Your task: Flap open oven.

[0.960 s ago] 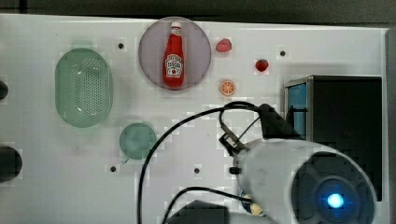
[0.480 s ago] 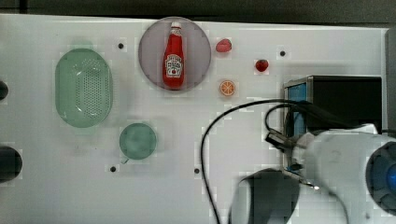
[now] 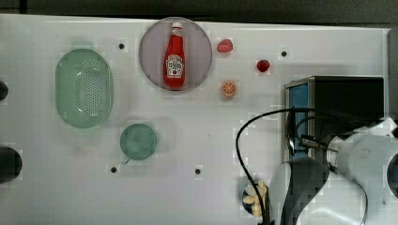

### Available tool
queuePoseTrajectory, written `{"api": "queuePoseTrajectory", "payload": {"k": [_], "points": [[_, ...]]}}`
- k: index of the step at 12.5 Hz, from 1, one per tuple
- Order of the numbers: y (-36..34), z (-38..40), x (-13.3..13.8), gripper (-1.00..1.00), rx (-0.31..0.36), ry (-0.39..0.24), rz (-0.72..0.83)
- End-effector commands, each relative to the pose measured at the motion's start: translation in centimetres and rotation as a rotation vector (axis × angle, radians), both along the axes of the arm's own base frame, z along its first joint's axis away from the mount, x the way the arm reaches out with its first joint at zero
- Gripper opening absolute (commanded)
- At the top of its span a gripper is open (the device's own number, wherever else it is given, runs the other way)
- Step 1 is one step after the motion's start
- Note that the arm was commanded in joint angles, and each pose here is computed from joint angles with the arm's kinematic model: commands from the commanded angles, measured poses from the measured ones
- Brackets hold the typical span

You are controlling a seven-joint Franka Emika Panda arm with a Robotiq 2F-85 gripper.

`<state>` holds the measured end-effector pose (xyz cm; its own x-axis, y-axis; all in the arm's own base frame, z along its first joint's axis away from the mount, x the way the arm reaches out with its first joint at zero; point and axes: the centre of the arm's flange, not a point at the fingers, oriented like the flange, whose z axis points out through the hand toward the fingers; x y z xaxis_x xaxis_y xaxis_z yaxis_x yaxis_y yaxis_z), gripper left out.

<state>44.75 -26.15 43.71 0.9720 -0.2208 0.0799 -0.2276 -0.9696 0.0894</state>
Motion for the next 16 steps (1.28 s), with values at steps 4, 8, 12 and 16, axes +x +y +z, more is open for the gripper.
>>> {"api": "queuePoseTrajectory", "payload": {"k": [4,8,12,16], "points": [[-1.1,-6.1,1.9,-0.65,-0.041,0.046,0.175],[-0.8,-9.1,2.7,-0.65,-0.051,0.059,0.187],[-0.2,-11.0,2.7,-0.65,-0.038,0.091,0.189],[1.0,-12.3,3.3,-0.65,-0.05,0.1,0.194]]}}
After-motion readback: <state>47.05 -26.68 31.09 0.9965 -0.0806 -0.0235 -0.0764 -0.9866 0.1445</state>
